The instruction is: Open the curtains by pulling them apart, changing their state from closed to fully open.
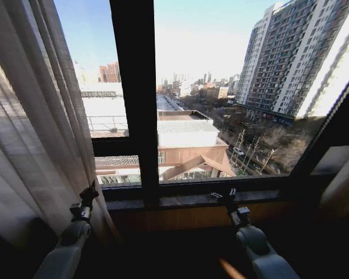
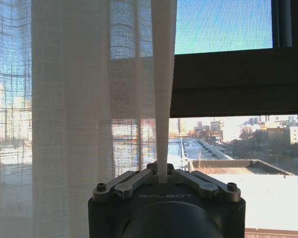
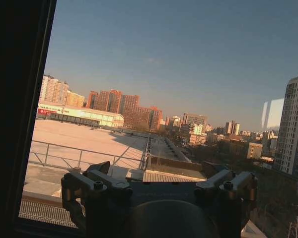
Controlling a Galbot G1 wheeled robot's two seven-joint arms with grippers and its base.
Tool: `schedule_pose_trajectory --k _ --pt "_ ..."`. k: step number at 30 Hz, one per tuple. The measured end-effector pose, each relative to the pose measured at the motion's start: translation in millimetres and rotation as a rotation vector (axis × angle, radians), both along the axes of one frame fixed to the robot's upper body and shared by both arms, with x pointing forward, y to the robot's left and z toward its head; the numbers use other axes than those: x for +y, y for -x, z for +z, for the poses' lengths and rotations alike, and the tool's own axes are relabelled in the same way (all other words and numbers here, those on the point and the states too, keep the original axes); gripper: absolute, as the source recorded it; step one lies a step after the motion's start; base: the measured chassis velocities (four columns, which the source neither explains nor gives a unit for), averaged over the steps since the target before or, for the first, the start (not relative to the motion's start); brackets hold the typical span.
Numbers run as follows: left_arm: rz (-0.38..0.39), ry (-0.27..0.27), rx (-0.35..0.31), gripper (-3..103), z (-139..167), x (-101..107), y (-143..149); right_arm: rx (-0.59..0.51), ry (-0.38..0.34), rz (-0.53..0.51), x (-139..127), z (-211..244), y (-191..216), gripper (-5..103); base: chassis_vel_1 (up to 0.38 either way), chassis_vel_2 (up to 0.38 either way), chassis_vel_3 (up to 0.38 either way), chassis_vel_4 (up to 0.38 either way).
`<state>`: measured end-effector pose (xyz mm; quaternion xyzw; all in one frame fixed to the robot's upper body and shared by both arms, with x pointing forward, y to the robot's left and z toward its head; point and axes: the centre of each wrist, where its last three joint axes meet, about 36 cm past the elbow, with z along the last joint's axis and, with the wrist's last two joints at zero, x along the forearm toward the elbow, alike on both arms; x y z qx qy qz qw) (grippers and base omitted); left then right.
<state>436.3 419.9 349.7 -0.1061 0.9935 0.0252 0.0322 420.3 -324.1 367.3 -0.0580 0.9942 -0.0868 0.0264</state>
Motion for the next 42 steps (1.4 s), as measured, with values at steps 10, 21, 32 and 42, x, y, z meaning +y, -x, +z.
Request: schedule_pose_trajectory --k 10,21,32,42 --pt "0.039 -0.006 0.005 0 -8 18 13 0.0 0.0 0.0 0 0 0 100 0.0 0.0 0.0 0.0" --pt "0.03 -0.016 -0.004 0 -7 22 5 0.0 0.0 0.0 0 0 0 100 0.02 0.025 -0.028 -0.03" --pt "0.019 -0.014 -0.018 0 -6 24 -7 0.0 0.0 0.0 0 0 0 100 0.176 0.199 -0.167 -0.191" --pt "0.038 -0.006 -0.026 0 -5 23 3 0.0 0.0 0.0 0 0 0 100 0.313 0.307 -0.316 -0.307"
